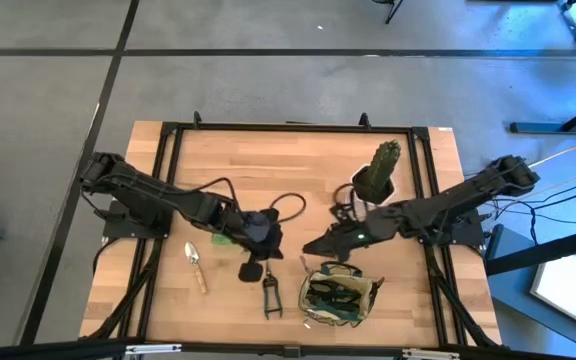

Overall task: Pick & Place Garden tools in Gardening bag
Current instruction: Put the right hand trowel into the side pocket of the white bag

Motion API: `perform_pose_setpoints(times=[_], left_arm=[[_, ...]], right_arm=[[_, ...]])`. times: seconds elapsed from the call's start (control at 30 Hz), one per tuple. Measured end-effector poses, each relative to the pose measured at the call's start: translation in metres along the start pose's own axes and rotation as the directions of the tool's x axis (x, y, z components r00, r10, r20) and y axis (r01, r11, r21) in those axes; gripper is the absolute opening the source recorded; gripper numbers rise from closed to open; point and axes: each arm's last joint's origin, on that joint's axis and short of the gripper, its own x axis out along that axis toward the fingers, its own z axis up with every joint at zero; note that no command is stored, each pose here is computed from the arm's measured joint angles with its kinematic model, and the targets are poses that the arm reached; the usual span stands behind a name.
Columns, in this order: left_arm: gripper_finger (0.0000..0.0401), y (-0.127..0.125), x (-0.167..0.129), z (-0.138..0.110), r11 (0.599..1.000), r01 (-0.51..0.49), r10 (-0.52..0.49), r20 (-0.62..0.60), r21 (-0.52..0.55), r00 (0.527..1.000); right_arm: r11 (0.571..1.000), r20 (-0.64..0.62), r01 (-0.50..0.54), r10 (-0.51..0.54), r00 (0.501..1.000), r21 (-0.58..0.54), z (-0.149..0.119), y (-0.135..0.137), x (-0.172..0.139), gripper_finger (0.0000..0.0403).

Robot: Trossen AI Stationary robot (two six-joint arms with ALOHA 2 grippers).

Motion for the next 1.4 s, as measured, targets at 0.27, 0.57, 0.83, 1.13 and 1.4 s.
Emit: perform_pose_setpoints(times=[0.27,0.57,0.83,1.13,1.4], left_arm=[[0.0001,0.011,0.003,-0.026,0.982,0.029,-0.002,0.14,-0.188,0.99],[0.0001,0.015,0.005,-0.043,0.978,-0.008,0.035,0.126,-0.208,0.991],[0.0002,0.016,0.006,-0.042,0.978,-0.044,0.075,0.146,-0.205,0.986],[0.0002,0.014,0.006,-0.042,0.981,-0.047,0.076,0.152,-0.186,0.985],[0.0001,0.014,0.006,-0.042,0.982,-0.058,0.086,0.154,-0.18,0.984]], right_arm=[[0.965,-0.116,0.24,-0.252,0.961,-0.107,0.021,0.04,0.026,0.0181],[0.919,-0.213,0.356,-0.319,0.923,0.167,0.039,0.066,0.046,0.0091],[0.874,-0.343,0.41,-0.313,0.886,0.26,0.03,0.059,0.067,0.0004],[0.779,-0.351,0.57,-0.473,0.808,0.262,0.024,0.045,0.06,0.0001],[0.761,-0.369,0.596,-0.493,0.788,0.257,0.023,0.043,0.058,0.0001]])
